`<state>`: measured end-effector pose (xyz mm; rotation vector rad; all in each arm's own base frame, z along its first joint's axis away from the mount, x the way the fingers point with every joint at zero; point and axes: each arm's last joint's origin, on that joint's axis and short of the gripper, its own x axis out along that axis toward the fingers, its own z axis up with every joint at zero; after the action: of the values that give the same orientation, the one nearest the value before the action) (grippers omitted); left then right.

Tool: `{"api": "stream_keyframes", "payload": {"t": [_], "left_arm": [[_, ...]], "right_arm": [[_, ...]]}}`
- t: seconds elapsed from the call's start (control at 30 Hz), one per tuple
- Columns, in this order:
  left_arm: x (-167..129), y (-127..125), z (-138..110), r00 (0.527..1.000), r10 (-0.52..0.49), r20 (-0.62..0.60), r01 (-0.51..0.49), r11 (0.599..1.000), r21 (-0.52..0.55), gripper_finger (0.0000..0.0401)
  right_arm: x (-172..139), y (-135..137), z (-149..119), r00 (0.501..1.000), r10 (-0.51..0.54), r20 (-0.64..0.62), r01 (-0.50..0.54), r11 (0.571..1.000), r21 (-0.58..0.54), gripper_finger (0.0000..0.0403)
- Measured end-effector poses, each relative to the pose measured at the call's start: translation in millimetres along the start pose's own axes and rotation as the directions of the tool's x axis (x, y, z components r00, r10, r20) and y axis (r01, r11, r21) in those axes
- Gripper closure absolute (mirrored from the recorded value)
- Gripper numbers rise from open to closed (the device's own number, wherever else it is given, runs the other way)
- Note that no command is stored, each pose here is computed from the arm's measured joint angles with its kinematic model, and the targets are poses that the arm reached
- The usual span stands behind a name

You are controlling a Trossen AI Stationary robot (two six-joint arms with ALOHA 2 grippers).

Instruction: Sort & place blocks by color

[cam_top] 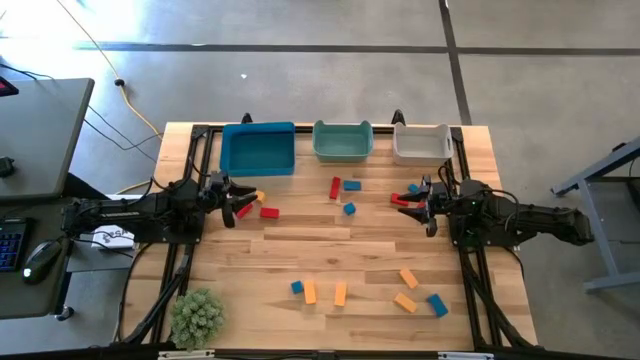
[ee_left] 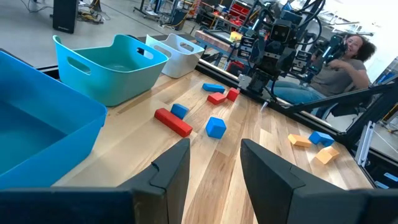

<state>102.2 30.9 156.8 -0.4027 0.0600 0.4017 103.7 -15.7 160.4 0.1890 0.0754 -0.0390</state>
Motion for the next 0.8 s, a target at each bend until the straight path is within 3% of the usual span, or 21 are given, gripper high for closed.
{"api": "stream_keyframes", "payload": {"t": [0.33,0.47,0.57,0.8], "left_arm": [[0.0,0.0,0.1,1.000,0.000,0.000,0.000,1.000,-0.001,0.0270],[0.0,0.0,0.0,1.000,0.000,0.000,0.000,1.000,-0.001,0.0270],[0.0,0.0,0.0,1.000,0.000,0.000,0.000,1.000,-0.001,0.0270],[0.0,0.0,0.0,1.000,0.000,0.000,0.000,1.000,0.000,0.0270]], "right_arm": [[-0.3,1.3,7.6,0.997,0.011,0.079,-0.025,0.985,0.170,0.0233],[-1.8,3.0,18.5,0.981,0.019,0.192,-0.048,0.988,0.148,0.0233],[-4.4,3.2,29.0,0.954,-0.031,0.298,-0.012,0.990,0.143,0.0233],[-12.8,7.6,68.2,0.906,-0.141,0.399,0.100,0.987,0.122,0.0233]]}}
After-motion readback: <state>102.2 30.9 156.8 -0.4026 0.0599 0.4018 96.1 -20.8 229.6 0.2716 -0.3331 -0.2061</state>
